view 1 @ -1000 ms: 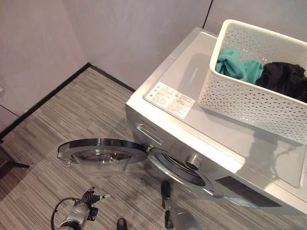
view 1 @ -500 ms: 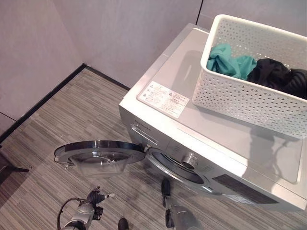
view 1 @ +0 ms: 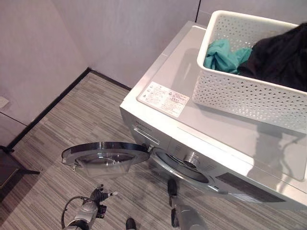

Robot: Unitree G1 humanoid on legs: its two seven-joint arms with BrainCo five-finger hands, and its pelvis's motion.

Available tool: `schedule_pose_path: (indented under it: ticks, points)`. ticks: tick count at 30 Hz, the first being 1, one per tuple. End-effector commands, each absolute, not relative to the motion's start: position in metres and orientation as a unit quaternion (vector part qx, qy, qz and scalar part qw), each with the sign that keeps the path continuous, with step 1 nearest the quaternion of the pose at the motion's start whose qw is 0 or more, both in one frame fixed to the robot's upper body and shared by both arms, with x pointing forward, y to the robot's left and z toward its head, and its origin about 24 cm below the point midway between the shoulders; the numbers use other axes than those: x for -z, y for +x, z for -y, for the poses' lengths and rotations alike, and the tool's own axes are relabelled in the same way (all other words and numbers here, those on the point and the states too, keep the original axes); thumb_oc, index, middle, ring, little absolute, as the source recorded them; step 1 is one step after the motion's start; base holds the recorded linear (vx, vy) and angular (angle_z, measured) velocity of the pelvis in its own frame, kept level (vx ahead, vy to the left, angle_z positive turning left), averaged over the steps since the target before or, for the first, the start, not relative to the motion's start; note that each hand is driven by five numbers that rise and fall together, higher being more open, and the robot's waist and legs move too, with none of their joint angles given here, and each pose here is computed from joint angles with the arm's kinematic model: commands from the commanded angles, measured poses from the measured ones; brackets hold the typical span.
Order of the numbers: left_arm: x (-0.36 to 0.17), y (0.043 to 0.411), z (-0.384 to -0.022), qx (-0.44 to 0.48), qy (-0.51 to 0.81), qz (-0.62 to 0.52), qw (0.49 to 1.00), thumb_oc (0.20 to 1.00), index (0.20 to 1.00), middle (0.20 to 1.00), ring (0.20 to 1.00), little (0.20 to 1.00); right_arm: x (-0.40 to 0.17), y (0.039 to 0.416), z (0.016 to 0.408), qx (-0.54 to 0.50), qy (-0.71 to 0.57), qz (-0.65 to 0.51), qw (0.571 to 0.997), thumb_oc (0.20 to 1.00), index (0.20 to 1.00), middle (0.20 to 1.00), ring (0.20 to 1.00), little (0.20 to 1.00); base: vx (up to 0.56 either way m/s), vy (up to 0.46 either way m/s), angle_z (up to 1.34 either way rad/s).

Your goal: Grab the laundry basket,head to the washer,open it,put in the laundry and shut it.

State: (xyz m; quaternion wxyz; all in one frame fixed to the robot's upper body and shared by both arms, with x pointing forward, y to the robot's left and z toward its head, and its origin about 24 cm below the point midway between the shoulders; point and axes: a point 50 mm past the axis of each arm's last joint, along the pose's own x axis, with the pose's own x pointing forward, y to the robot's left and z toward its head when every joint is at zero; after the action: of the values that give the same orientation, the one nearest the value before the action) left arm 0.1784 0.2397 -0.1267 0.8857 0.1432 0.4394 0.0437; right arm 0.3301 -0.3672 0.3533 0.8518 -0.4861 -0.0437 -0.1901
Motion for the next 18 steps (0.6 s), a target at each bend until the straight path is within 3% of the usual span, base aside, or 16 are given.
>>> schedule_pose_path:
  ticks: [1,8,10,18]
  points:
    - [0.119,0.179,-0.259,-0.055,0.176,-0.42,0.889,1.0,1.0,1.0,1.0,1.0,-0.421,0.308,0.349,0.241,-0.423,0.217,0.846,0.2,0.2,0.2,0.2,0.2,0.0,0.043,-0.01]
    - [0.121,0.18,-0.247,-0.044,0.173,-0.414,0.893,1.0,1.0,1.0,1.0,1.0,-0.45,0.298,0.331,0.258,-0.389,0.299,0.832,0.2,0.2,0.2,0.2,0.2,0.0,0.007,0.01]
    - [0.119,0.185,-0.241,-0.04,0.175,-0.402,0.898,1.0,1.0,1.0,1.0,1.0,-0.466,0.288,0.322,0.289,-0.374,0.353,0.808,0.2,0.2,0.2,0.2,0.2,0.0,0.0,0.0]
    - [0.111,0.199,-0.227,-0.028,0.171,-0.363,0.915,1.0,1.0,1.0,1.0,1.0,-0.488,0.27,0.324,0.353,-0.315,0.41,0.78,0.2,0.2,0.2,0.2,0.2,0.0,0.0,0.0]
